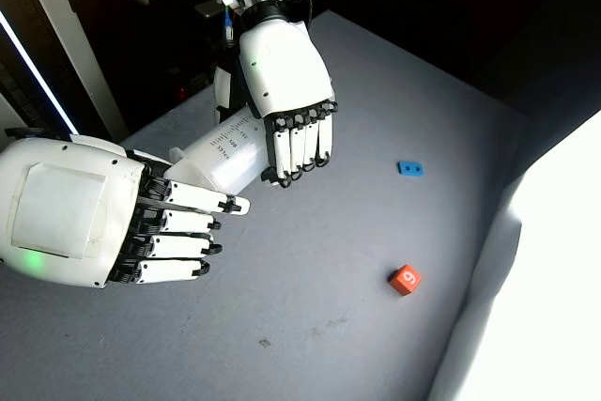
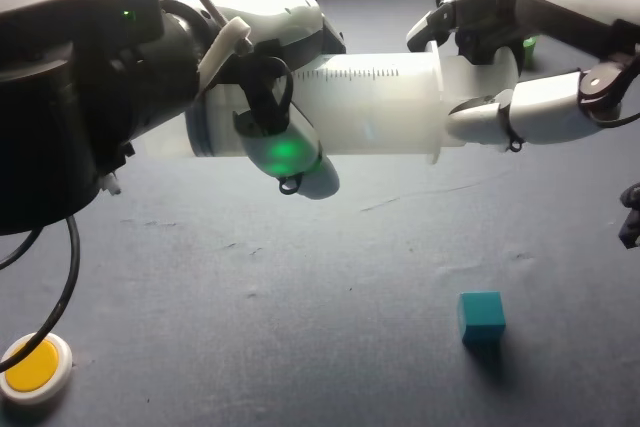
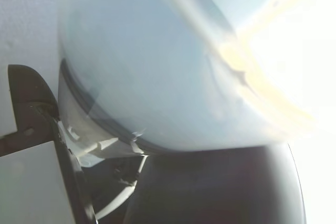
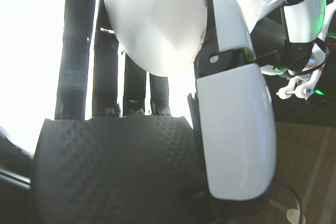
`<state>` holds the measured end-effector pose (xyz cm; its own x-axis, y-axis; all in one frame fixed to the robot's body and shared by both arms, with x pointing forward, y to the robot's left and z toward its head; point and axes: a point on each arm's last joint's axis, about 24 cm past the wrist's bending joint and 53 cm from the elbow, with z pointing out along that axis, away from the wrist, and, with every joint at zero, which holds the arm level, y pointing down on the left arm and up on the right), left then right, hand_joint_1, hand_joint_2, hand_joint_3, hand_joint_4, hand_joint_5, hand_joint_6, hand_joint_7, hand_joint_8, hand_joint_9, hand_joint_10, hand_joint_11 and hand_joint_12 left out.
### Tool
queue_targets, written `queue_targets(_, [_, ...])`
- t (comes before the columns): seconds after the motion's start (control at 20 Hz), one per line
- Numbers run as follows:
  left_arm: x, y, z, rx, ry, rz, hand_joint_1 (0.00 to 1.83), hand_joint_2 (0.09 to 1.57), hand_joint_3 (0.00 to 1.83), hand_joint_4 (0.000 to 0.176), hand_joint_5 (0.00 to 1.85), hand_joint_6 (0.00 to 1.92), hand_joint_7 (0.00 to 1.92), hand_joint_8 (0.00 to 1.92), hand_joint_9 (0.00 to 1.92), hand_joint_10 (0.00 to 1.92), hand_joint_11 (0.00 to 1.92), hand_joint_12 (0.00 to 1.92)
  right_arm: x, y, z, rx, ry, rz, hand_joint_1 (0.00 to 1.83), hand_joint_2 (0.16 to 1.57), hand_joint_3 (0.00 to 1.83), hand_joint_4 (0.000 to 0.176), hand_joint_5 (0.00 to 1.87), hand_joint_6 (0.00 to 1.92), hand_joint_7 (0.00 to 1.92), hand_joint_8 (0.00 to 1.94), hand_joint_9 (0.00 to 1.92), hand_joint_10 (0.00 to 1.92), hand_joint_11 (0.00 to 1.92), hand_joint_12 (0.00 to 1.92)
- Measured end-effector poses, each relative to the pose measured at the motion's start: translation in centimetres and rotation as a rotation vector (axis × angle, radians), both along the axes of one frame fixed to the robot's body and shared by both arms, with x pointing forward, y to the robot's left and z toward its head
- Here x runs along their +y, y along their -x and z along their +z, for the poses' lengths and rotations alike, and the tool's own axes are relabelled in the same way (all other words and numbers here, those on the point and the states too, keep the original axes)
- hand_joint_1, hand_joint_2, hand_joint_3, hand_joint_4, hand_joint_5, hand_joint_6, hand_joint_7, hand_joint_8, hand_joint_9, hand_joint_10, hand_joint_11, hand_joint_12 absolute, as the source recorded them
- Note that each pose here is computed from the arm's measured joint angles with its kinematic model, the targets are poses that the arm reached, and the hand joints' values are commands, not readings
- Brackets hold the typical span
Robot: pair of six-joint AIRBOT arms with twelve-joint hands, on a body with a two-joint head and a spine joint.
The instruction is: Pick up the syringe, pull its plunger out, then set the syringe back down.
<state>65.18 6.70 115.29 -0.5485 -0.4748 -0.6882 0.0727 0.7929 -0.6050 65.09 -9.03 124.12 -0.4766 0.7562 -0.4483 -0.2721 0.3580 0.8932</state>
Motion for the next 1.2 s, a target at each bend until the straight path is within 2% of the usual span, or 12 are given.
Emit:
queue_targets(0.1, [-0.1,0.1,0.0,0.001,0.004,-0.003,1.35,1.21,0.0,0.0,0.74,1.21,0.82,1.31,0.74,1.46,0.5,1.45,-0.5,-0.1,0.1,-0.002,0.005,-0.009,1.19,1.19,0.0,0.0,0.75,1.28,0.93,1.16,0.88,0.96,0.56,1.41])
queue_targets(0.15, [-0.2,0.1,0.0,0.001,0.007,-0.007,1.21,1.21,0.0,0.0,0.75,1.23,0.84,1.33,0.73,1.22,0.5,1.44,-0.9,-0.1,0.1,-0.001,0.008,-0.014,1.19,1.19,0.0,0.0,0.74,1.28,0.93,1.16,0.88,0.96,0.54,1.43])
queue_targets(0.2, [-0.4,0.2,0.1,0.0,0.007,-0.01,1.32,1.2,0.0,0.0,0.75,1.21,0.83,1.3,0.74,1.4,0.5,1.43,-1.1,-0.1,0.1,0.001,0.012,-0.017,1.19,1.19,0.0,0.0,0.75,1.27,0.93,1.17,0.88,0.97,0.54,1.44])
queue_targets(0.25, [-0.5,0.2,0.2,-0.001,0.012,-0.015,1.34,1.21,0.0,0.0,0.74,1.21,0.82,1.31,0.74,1.45,0.49,1.44,-1.5,-0.2,0.0,0.003,0.018,-0.022,1.19,1.19,0.0,0.0,0.76,1.27,0.93,1.17,0.87,0.99,0.54,1.45])
queue_targets(0.45, [-1.2,0.4,0.5,-0.006,0.021,-0.034,1.34,1.21,0.0,0.0,0.73,1.24,0.82,1.3,0.74,1.46,0.49,1.48,-3.0,-0.2,0.0,0.01,0.036,-0.042,1.19,1.2,0.0,0.0,0.74,1.29,0.91,1.2,0.84,1.02,0.52,1.46])
queue_targets(0.65, [-1.6,0.4,0.8,-0.006,0.038,-0.043,1.35,1.21,0.0,0.0,0.74,1.22,0.83,1.29,0.73,1.47,0.49,1.47,-4.6,-0.3,0.5,0.01,0.055,-0.062,1.19,1.19,0.0,0.0,0.77,1.23,0.92,1.21,0.82,1.09,0.51,1.48])
queue_targets(0.85, [-1.6,0.4,0.9,-0.011,0.038,-0.043,1.35,1.21,0.0,0.0,0.73,1.21,0.83,1.31,0.74,1.46,0.51,1.45,-6.3,-0.3,0.6,0.021,0.082,-0.082,1.18,1.21,0.0,0.0,0.73,1.3,0.87,1.27,0.78,1.12,0.47,1.52])
queue_targets(1.2, [-1.6,0.4,1.0,-0.014,0.037,-0.046,1.35,1.21,0.0,0.0,0.73,1.24,0.83,1.28,0.74,1.45,0.5,1.45,-9.5,0.1,0.8,0.04,0.115,-0.125,1.19,1.2,0.0,0.0,0.74,1.27,0.92,1.21,0.83,1.1,0.52,1.46])
